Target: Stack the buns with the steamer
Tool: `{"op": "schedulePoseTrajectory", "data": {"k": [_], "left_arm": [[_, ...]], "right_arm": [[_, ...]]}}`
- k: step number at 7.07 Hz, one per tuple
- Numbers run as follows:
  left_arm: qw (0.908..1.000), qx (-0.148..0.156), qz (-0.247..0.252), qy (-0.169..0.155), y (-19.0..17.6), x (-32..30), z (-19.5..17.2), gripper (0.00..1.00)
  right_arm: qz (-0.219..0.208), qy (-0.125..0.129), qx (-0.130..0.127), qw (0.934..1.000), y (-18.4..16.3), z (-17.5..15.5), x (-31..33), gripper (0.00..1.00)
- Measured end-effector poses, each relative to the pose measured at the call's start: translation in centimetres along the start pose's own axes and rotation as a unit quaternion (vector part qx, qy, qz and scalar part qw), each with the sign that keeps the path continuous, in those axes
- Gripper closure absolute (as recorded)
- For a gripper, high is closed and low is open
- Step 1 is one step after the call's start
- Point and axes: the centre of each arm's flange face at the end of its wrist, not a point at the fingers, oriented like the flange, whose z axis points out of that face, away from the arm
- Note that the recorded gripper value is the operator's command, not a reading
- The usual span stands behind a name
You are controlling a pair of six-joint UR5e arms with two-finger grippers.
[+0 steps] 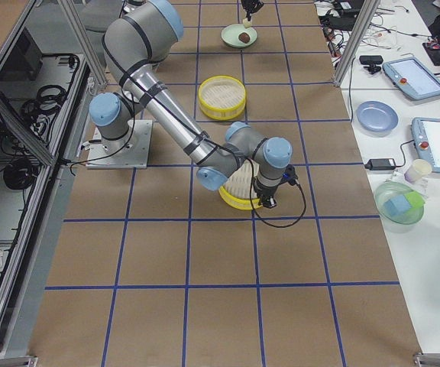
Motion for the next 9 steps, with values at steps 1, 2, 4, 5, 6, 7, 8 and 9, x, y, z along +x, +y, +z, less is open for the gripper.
{"op": "schedulePoseTrajectory", "data": {"k": [1,2,4,5,6,7,8,9], "left_arm": [[0.9999,-0.014,-0.002,0.007,3.6,2.3,1.3,1.0],[0.9988,-0.04,0.001,0.03,7.6,4.9,3.1,1.0],[0.9931,-0.082,0.026,0.08,13.2,7.7,7.5,1.0],[0.9906,-0.1,0.042,0.084,15.8,8.2,10.0,1.0],[0.9894,-0.11,0.058,0.074,18.3,8.5,12.4,1.0],[0.9887,-0.117,0.07,0.062,19.8,8.7,14.2,0.95],[0.9885,-0.121,0.075,0.051,20.6,8.8,15.5,0.43],[0.9886,-0.122,0.077,0.043,20.9,8.9,16.3,0.05]], "right_arm": [[0.001,-0.009,-0.005,0.9999,-1.3,-2.6,-2.8,1.0],[0.005,-0.013,-0.009,0.9999,-3.4,-5.2,-6.5,1.0],[0.037,-0.016,-0.017,0.999,-6.5,-9.0,-13.5,1.0],[0.053,-0.017,-0.02,0.9982,-7.1,-9.8,-16.4,1.0],[0.069,-0.017,-0.024,0.9972,-7.1,-10.0,-19.1,1.0],[0.082,-0.018,-0.028,0.9961,-6.9,-10.0,-21.3,1.0],[0.09,-0.018,-0.03,0.9953,-6.9,-10.0,-23.1,1.0],[0.099,-0.016,-0.031,0.9944,-7.2,-10.1,-24.5,1.0]]}}
